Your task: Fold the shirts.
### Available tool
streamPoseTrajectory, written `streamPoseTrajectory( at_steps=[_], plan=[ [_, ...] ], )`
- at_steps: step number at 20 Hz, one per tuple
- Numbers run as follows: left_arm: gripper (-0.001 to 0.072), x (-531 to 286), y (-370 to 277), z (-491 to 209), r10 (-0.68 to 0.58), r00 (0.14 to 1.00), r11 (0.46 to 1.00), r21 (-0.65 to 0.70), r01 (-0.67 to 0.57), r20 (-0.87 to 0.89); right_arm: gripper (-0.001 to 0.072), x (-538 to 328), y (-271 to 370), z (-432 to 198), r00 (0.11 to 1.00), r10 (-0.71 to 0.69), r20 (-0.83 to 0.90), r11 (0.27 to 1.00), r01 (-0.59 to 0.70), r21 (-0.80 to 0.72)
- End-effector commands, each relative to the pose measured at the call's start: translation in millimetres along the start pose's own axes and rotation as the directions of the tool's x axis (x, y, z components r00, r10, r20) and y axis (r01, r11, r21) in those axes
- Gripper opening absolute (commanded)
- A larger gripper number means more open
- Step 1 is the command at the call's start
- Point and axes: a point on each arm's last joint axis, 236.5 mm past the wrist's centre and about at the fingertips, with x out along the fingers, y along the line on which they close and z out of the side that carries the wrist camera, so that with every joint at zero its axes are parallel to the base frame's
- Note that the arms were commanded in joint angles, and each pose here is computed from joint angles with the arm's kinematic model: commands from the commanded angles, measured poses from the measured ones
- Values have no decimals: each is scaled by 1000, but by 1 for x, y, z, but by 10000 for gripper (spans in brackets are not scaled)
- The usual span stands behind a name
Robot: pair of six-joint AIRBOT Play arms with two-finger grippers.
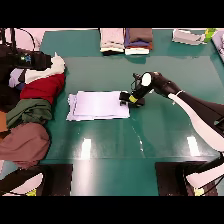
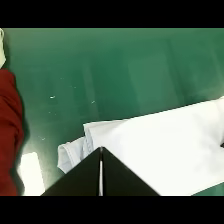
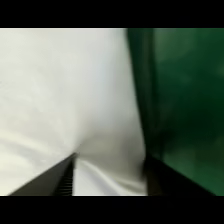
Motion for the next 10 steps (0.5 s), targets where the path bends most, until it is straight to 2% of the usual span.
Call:
streamPoseTrajectory(
  at_steps=[1,3,4,8,10],
  plan=[
    [25,0,-1,0,-4,1000,1000,-2,4,1,303,11,16,9,998,32,54,999,-30,-37],
    [25,0,-1,0,-5,1000,1000,-2,5,0,50,2,33,22,992,71,109,991,-58,-117],
    [25,0,-2,0,-10,1000,1000,-5,10,-1,18,-5,41,28,988,87,128,989,-70,-126],
    [25,3,-28,-4,-55,998,998,37,55,-13,17,-70,39,71,972,115,207,984,-82,-161],
    [25,5,-60,-7,-107,994,990,93,109,-21,17,-119,6,97,952,52,303,989,-7,-147]
  ],
)
